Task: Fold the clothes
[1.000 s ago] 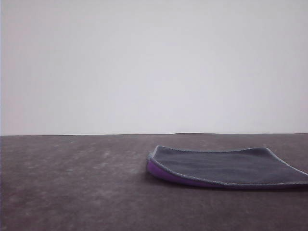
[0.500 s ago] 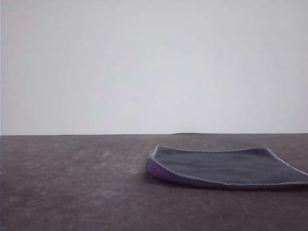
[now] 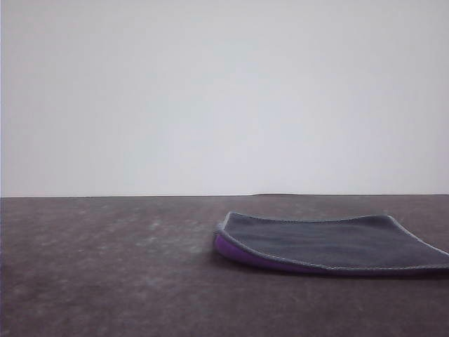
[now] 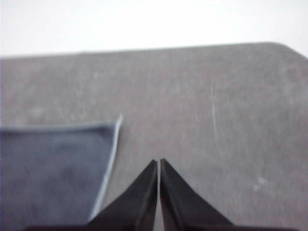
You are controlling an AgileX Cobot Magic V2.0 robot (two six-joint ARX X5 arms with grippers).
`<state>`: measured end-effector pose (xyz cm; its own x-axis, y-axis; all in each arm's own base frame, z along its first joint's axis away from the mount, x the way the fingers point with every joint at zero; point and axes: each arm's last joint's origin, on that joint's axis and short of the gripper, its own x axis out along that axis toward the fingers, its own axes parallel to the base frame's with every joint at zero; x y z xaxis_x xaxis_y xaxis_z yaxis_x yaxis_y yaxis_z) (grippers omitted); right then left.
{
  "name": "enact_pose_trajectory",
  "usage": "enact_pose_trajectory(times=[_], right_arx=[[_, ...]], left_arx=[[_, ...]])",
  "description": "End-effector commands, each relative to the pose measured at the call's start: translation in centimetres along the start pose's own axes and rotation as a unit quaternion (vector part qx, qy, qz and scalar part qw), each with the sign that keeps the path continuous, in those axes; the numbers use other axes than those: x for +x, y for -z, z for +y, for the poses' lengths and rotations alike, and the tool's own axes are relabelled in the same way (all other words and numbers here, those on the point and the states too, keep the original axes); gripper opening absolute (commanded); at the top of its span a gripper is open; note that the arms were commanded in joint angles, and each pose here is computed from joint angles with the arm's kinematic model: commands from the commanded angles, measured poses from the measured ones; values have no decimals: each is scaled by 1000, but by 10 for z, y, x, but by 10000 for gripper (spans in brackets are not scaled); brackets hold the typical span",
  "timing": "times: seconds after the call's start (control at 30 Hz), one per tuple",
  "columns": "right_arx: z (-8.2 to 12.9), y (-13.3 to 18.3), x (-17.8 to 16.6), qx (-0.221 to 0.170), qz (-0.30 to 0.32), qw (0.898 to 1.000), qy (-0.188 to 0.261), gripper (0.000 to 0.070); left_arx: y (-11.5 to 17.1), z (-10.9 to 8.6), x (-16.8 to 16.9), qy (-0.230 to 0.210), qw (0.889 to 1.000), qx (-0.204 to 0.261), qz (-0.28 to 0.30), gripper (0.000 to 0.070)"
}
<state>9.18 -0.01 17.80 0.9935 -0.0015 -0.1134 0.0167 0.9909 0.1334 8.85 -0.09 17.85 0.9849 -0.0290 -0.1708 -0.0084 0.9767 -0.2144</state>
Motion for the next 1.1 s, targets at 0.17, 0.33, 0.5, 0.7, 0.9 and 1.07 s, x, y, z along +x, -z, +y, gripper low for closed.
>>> enact_pose_trajectory(times=[0.17,0.33,0.5,0.7,0.9,1.07], right_arx=[[8,-65,-1,31,4,999,13,3],[16,-109,26,32,55,998,-10,3],[23,-139,67,14,126,991,-43,3],[27,-144,115,20,198,976,-92,3],[24,-119,146,20,260,961,-89,3],[23,-107,155,28,290,951,-103,3]], left_arx=[[-74,-16,-11,3,998,-26,-55,15],[-110,-25,17,25,1000,-9,7,16],[-133,-33,64,74,993,1,87,16],[-137,-37,123,139,974,-18,176,16],[-120,-35,162,182,952,-44,244,16],[-105,-33,176,196,938,-58,281,16]])
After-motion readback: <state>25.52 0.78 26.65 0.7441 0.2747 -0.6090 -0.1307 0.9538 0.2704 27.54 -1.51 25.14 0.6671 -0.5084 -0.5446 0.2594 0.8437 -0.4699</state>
